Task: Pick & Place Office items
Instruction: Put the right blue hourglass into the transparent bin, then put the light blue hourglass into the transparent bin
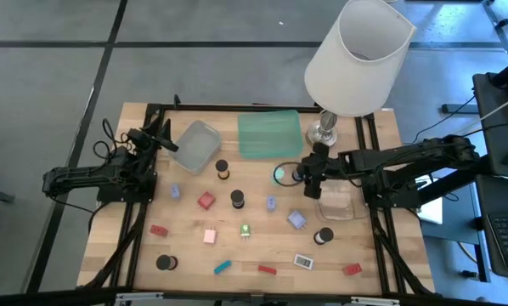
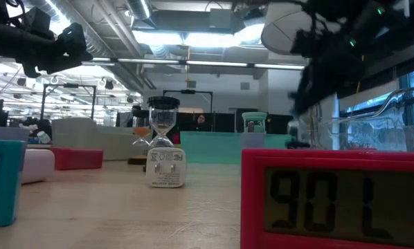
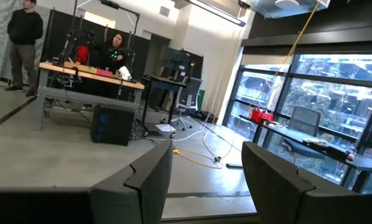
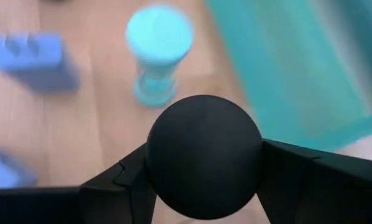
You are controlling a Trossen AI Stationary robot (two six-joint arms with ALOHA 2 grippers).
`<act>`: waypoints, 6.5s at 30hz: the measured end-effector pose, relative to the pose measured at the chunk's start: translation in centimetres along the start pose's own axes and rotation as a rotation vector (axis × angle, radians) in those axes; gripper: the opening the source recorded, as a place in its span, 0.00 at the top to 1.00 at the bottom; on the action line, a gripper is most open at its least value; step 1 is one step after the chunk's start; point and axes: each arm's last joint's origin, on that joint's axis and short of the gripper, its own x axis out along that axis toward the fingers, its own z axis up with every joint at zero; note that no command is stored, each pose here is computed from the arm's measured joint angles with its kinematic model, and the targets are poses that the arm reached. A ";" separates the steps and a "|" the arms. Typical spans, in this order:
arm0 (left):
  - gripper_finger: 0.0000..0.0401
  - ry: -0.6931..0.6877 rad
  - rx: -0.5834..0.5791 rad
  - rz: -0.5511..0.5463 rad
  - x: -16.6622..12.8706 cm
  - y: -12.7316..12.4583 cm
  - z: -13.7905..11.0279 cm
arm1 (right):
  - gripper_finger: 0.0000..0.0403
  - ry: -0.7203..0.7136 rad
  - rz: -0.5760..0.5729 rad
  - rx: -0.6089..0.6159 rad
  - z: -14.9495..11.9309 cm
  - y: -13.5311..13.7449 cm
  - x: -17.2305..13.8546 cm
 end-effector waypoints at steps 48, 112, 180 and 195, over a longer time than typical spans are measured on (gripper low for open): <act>0.53 0.029 0.026 0.025 0.0 0.1 -0.5 | 0.49 0.252 -0.408 0.750 -9.0 -1.5 -4.6; 0.53 0.028 0.025 0.025 0.0 0.1 -0.5 | 0.24 -0.233 -0.229 0.449 0.7 -0.5 -6.5; 0.53 0.028 0.044 0.048 0.0 0.1 -0.5 | 0.50 -0.228 0.145 0.301 4.0 -0.9 4.5; 0.52 0.033 0.053 0.046 0.0 0.1 -0.6 | 0.50 -0.157 -0.071 0.491 1.0 -3.3 -6.7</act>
